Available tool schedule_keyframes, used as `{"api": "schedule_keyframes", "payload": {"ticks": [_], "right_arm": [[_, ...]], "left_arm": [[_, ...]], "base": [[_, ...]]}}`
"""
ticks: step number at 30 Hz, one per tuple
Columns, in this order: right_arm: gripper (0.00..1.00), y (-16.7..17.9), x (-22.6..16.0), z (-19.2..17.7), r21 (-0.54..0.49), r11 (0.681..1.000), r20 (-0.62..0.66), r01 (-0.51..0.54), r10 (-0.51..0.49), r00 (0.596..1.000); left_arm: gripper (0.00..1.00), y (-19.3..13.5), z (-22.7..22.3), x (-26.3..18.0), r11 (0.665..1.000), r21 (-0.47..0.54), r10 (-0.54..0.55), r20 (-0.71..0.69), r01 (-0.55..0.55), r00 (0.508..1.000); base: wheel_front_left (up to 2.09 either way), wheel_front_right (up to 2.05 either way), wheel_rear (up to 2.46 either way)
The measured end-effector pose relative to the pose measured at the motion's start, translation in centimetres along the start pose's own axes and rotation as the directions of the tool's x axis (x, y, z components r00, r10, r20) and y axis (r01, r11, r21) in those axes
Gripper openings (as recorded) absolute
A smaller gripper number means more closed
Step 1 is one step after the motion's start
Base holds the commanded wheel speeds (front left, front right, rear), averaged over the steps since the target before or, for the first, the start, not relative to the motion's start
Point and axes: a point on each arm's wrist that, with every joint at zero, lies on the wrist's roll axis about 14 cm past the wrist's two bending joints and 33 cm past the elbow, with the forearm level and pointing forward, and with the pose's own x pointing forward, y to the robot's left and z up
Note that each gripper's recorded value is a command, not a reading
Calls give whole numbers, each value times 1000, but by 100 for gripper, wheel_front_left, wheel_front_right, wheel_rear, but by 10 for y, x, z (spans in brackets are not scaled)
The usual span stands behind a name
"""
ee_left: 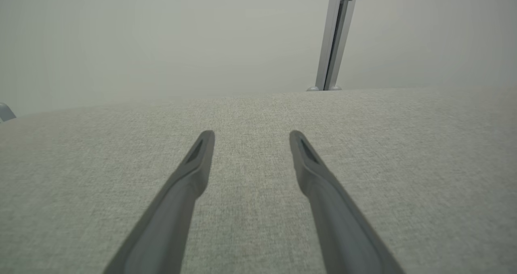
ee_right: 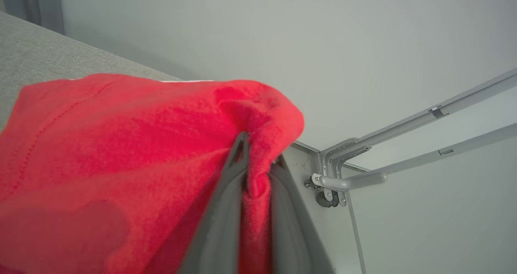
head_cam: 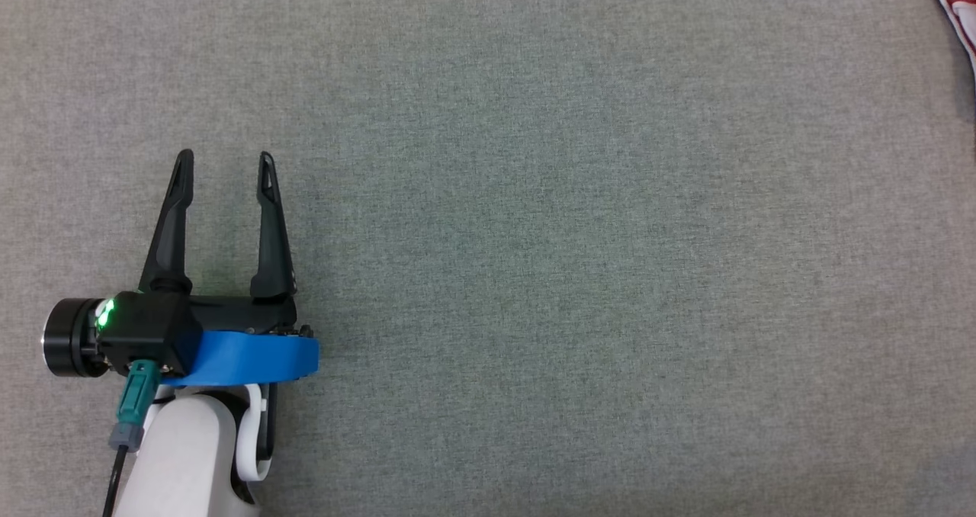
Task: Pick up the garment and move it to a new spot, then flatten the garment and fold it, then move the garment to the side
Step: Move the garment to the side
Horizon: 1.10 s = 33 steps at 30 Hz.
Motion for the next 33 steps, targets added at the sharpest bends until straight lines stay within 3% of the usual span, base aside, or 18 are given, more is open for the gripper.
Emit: {"api": "schedule_keyframes", "payload": {"ticks": [1,2,8,16,25,33], "right_arm": [[14,-1,2,-1,6,1000,-3,5,-5,1000],[100,-4,3,0,14,1000,-1,16,-16,1000],[100,-13,7,4,13,998,3,56,-56,998],[100,-8,-9,45,95,994,174,50,-66,983],[100,47,-55,100,194,975,397,-108,23,917],[100,93,-116,117,260,933,525,-248,79,848]], "left_arm": [[100,0,-1,1,1000,0,1,-1,-1,1000],[100,1,-2,1,1000,1,3,-3,-3,1000],[100,5,0,-1,1000,4,16,1,-16,1000],[100,13,19,-19,999,0,51,31,-52,998],[100,26,47,-58,995,-3,101,76,-101,992],[100,23,64,-86,995,-11,103,109,-103,989]], "base": [[0,0,0],[0,0,0],[0,0,0],[0,0,0],[0,0,0],[0,0,0]]}}
